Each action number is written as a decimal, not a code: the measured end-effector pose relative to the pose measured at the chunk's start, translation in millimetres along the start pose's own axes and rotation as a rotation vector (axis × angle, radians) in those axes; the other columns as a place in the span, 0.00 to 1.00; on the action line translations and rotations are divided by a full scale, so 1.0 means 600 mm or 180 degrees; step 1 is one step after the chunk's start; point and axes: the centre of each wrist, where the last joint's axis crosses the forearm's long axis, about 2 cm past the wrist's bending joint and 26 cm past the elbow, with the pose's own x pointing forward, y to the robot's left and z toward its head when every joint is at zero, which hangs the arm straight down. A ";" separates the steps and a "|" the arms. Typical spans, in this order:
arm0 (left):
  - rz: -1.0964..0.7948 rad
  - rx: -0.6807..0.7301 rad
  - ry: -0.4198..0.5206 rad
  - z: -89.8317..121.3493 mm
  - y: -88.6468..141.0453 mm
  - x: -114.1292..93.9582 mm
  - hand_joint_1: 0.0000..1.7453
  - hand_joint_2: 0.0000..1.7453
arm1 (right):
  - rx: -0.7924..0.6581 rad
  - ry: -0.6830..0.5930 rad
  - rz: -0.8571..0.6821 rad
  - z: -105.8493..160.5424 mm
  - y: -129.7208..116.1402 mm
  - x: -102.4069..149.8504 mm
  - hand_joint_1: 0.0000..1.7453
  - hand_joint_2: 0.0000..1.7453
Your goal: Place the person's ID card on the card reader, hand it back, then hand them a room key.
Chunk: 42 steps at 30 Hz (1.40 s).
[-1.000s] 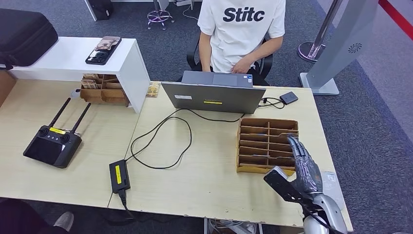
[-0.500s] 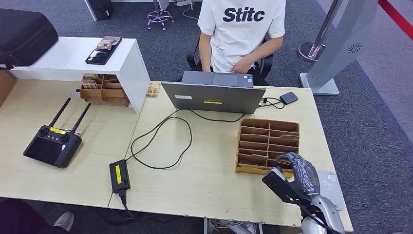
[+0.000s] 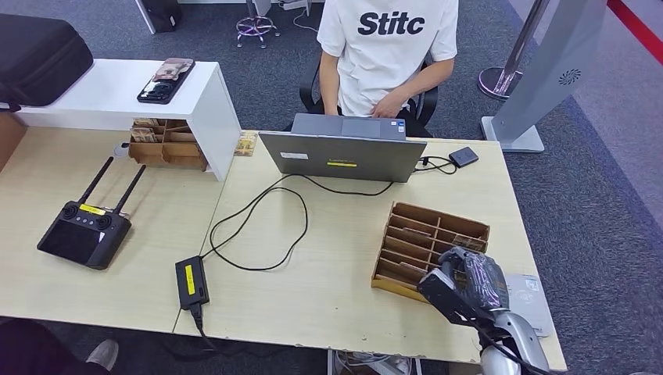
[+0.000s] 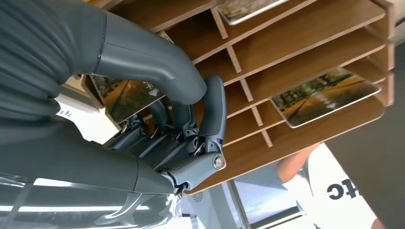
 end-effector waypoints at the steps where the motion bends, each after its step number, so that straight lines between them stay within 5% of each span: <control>1: 0.0003 0.0001 0.0000 0.000 0.000 0.000 0.00 1.00 | 0.0002 -0.0011 -0.0004 0.000 0.000 0.001 0.85 1.00; 9: 0.0011 0.0005 0.0002 0.000 0.000 0.000 0.00 1.00 | -0.0054 -0.0130 -0.0033 -0.001 -0.005 0.016 0.88 1.00; 15: 0.0012 0.0005 0.0003 0.000 0.000 0.000 0.00 1.00 | -0.0107 -0.0166 -0.0023 -0.002 -0.012 0.020 0.62 1.00; 19: 0.0017 0.0004 0.0004 0.000 0.000 0.000 0.00 1.00 | -0.0148 -0.0194 -0.0014 -0.002 -0.017 0.024 0.70 1.00; 23: 0.0005 0.0004 0.0001 0.000 0.000 0.000 0.00 1.00 | -0.0203 -0.0220 0.0006 -0.002 -0.022 0.028 0.01 1.00; 42: 0.0065 0.0031 0.0029 0.001 -0.002 -0.001 0.00 1.00 | -0.0632 -0.0308 -0.0022 0.020 -0.071 0.044 0.00 1.00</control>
